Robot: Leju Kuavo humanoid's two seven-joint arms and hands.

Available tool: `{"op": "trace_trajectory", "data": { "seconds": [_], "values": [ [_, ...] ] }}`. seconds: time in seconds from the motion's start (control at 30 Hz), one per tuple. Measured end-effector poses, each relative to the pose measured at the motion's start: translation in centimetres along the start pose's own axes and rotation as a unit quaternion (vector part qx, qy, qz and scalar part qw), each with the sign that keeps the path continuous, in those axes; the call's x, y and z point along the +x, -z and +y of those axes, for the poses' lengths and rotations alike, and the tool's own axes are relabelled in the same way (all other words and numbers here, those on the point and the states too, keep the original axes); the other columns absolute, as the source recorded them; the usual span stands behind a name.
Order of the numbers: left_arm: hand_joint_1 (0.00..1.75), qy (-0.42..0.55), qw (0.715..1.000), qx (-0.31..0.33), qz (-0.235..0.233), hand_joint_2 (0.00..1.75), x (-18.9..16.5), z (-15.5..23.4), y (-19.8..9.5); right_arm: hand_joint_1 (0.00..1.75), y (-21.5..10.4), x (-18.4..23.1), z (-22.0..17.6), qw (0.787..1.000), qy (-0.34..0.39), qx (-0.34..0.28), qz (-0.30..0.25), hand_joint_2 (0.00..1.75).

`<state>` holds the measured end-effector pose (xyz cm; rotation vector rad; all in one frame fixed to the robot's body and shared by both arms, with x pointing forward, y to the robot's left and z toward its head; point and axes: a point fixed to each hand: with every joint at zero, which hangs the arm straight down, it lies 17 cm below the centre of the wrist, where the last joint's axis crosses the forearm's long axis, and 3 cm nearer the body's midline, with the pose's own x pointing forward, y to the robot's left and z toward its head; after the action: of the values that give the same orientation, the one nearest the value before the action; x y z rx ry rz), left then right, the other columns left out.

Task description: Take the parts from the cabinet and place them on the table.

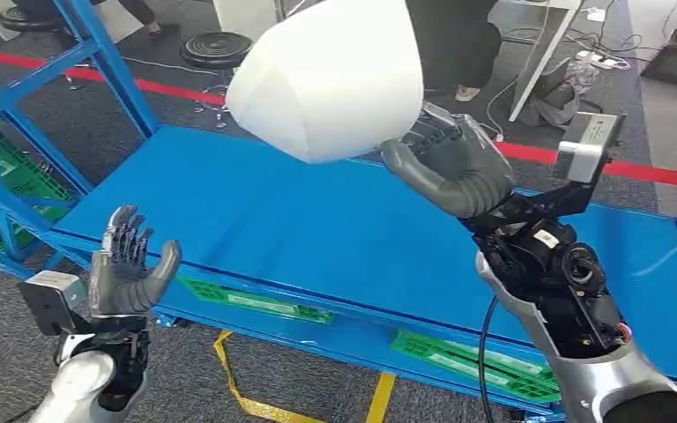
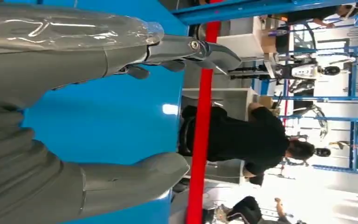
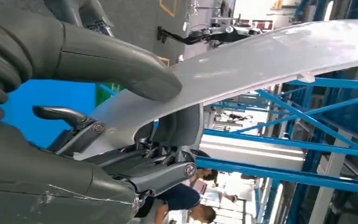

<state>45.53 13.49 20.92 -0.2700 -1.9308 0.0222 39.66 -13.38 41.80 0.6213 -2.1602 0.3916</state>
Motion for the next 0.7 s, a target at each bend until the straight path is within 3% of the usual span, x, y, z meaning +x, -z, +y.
{"op": "trace_trajectory", "data": {
  "seconds": [0.7],
  "values": [
    [0.00, -0.001, 1.000, 0.003, -0.004, 1.75, 0.30, -0.10, 0.32, 1.75, -0.27, -0.28, -0.37, 1.000, -0.004, -0.007, 0.006, 1.75]
  ]
}}
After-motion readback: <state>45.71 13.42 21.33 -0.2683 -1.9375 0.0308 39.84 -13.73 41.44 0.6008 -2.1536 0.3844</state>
